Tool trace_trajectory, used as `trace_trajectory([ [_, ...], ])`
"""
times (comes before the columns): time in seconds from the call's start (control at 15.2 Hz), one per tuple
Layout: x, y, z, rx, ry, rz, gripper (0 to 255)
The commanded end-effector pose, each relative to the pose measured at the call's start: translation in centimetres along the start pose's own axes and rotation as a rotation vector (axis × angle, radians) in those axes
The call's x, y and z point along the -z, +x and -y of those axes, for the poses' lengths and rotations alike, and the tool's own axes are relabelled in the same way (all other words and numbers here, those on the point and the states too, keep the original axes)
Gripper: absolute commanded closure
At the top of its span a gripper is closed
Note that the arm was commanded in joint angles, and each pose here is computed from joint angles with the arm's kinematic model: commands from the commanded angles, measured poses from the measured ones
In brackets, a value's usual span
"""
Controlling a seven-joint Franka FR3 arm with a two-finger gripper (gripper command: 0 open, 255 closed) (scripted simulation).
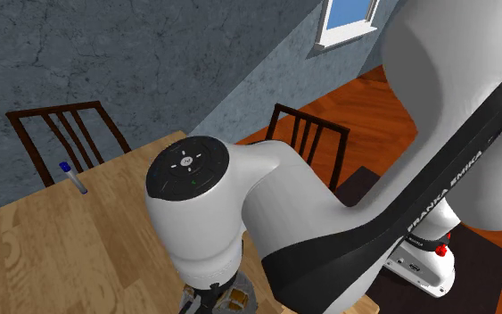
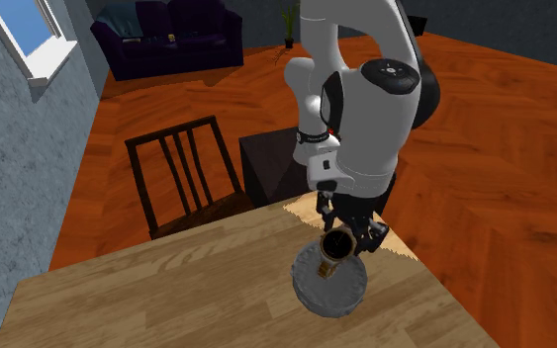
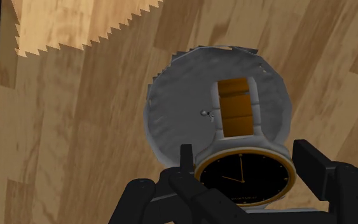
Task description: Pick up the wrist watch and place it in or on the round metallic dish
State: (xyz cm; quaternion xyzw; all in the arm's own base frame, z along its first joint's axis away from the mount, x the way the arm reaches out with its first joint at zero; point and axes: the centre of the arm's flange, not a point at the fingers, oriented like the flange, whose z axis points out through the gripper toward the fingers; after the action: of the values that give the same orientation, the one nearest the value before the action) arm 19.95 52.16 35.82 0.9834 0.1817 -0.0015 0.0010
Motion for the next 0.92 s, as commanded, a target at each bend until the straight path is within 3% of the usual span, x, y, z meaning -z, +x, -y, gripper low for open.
trace_trajectory([
  [0.0, -1.2, -0.1, 0.1, 0.000, 0.000, 0.000, 255],
  [0.86, -6.9, 0.0, 0.1, 0.000, 0.000, 0.000, 255],
])
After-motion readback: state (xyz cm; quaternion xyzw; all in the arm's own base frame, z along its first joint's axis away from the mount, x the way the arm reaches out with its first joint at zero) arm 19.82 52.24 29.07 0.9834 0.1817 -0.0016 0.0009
